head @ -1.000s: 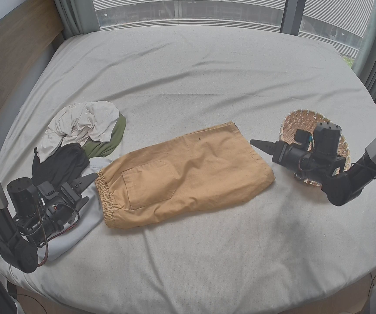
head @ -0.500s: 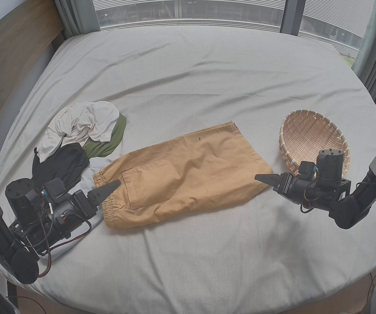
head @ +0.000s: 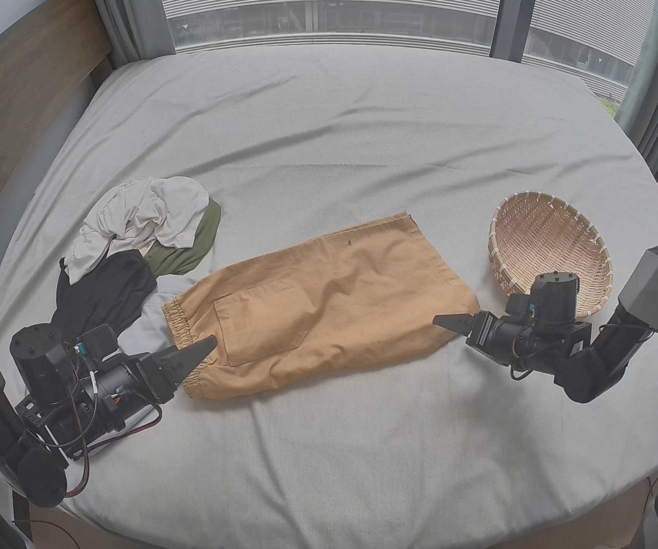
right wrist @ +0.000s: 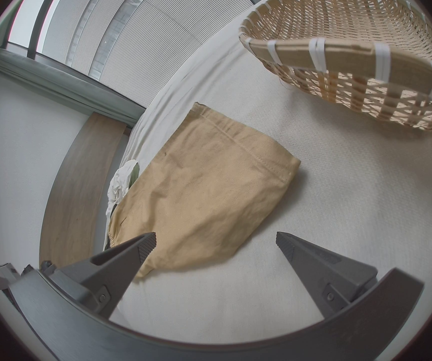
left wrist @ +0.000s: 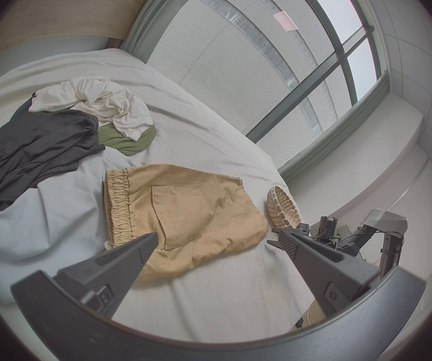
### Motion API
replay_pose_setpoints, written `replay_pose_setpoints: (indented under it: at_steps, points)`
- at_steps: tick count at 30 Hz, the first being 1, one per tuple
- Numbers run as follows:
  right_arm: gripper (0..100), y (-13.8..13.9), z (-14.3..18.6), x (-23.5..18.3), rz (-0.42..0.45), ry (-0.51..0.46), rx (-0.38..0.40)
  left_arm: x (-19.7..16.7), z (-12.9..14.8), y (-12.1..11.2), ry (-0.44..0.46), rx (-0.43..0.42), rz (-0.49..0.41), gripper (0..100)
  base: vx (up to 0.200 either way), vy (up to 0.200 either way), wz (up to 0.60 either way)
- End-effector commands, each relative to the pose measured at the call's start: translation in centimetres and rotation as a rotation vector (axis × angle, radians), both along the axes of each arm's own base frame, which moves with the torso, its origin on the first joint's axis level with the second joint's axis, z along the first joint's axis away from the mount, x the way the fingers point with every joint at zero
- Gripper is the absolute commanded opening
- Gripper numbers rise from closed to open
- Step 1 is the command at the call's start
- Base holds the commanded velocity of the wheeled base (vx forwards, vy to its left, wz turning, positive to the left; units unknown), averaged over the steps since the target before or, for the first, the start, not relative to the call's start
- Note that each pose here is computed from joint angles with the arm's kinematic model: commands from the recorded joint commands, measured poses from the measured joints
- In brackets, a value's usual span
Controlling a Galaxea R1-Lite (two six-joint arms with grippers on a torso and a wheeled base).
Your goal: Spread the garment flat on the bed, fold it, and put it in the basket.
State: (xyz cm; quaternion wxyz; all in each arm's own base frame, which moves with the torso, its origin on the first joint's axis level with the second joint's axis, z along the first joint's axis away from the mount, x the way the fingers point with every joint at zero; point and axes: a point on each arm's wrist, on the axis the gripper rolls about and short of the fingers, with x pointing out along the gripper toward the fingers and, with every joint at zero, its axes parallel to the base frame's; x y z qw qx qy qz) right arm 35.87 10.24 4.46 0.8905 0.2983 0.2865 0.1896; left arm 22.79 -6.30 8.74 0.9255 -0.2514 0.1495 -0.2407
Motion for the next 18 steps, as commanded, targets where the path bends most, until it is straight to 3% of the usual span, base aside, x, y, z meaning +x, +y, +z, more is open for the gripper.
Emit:
replay_pose_setpoints:
  at_steps: [1, 6, 13, 18]
  points:
    - [100, 0.3, -2.0, 1.8, -0.03, -0.001, -0.01, -0.2, -0.1, 0.1, 0.007, 0.002, 0.002, 100, 0.0, 0.0, 0.0]
    - [100, 1.1, -2.7, 3.5, -0.057, -0.043, 0.015, -0.4, -0.4, 0.2, 0.025, 0.006, 0.007, 100, 0.0, 0.0, 0.0]
    - [100, 3.5, -1.5, 5.5, -0.063, -0.112, 0.108, -0.8, -0.8, 0.4, 0.047, 0.017, 0.029, 100, 0.0, 0.0, 0.0]
    - [100, 4.0, -1.5, 5.8, -0.061, -0.123, 0.115, -1.0, -1.0, 0.5, 0.061, 0.021, 0.034, 100, 0.0, 0.0, 0.0]
